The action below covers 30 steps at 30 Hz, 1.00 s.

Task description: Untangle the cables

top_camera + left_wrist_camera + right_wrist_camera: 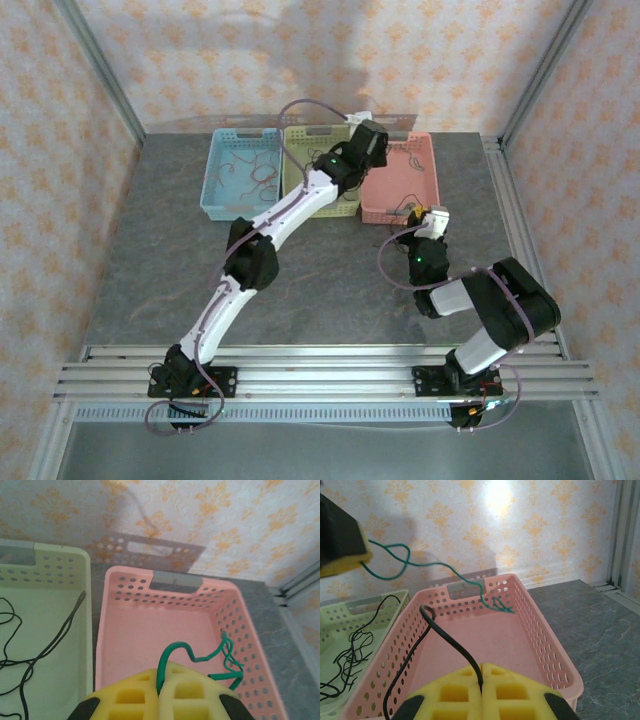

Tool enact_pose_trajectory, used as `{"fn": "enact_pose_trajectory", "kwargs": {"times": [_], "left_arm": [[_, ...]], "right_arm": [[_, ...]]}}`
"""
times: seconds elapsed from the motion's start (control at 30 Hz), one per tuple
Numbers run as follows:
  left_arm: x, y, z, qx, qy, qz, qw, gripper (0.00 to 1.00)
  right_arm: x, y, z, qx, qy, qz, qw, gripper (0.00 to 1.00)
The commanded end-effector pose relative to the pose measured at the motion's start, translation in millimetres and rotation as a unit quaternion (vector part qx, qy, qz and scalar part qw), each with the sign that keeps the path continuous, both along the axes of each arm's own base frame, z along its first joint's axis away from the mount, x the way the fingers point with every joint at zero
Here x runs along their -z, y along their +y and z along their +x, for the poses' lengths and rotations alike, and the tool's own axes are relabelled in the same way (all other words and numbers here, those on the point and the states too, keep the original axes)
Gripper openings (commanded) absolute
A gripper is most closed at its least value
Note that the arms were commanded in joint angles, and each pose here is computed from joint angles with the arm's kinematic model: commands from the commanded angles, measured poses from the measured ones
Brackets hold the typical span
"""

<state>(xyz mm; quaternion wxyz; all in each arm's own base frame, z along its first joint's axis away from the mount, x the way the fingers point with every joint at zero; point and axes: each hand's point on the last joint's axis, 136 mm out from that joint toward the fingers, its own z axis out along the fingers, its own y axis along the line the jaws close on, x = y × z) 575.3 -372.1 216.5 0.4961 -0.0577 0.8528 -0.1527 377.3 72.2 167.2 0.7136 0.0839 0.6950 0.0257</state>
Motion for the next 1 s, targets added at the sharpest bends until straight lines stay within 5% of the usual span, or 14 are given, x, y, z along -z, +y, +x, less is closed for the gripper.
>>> {"fn": "enact_pose_trajectory", "kwargs": {"times": [0.0, 0.13, 0.37, 0.47, 0.57, 0.63, 0.97], "left_arm": [[-17.4, 18.5, -10.1, -0.047, -0.017, 0.068, 0.996, 0.0], [-10.7, 28.1, -10.0, -0.076, -0.02, 0.079, 0.994, 0.0], [11.0, -12.7, -13.1, 0.0, -0.014, 0.078, 0.997, 0.0], [16.8, -35.2, -18.4, 0.054, -0.009, 0.077, 0.996, 0.21], [18.1, -41.2, -24.4, 0.078, 0.002, 0.078, 0.994, 0.67], [14.2, -36.6, -27.3, 0.078, 0.007, 0.086, 0.993, 0.82], [-56.5, -1.5, -69.9, 0.085, -0.009, 0.073, 0.994, 0.88]], "right_arm": [[-8.0, -1.5, 0.2, 0.003, -0.017, 0.014, 1.0, 0.0], [-7.3, -0.8, 0.8, 0.002, -0.016, 0.014, 1.0, 0.0], [-7.2, 0.0, 1.3, 0.0, -0.016, 0.015, 1.0, 0.0], [-7.2, 1.3, 0.7, -0.004, -0.016, 0.015, 1.0, 0.0], [-8.9, 3.2, 1.3, -0.009, -0.018, 0.016, 1.0, 0.0], [-9.1, 4.7, 1.2, -0.014, -0.018, 0.015, 1.0, 0.0], [-11.2, 11.1, 1.0, -0.033, -0.021, 0.018, 0.999, 0.0]]}}
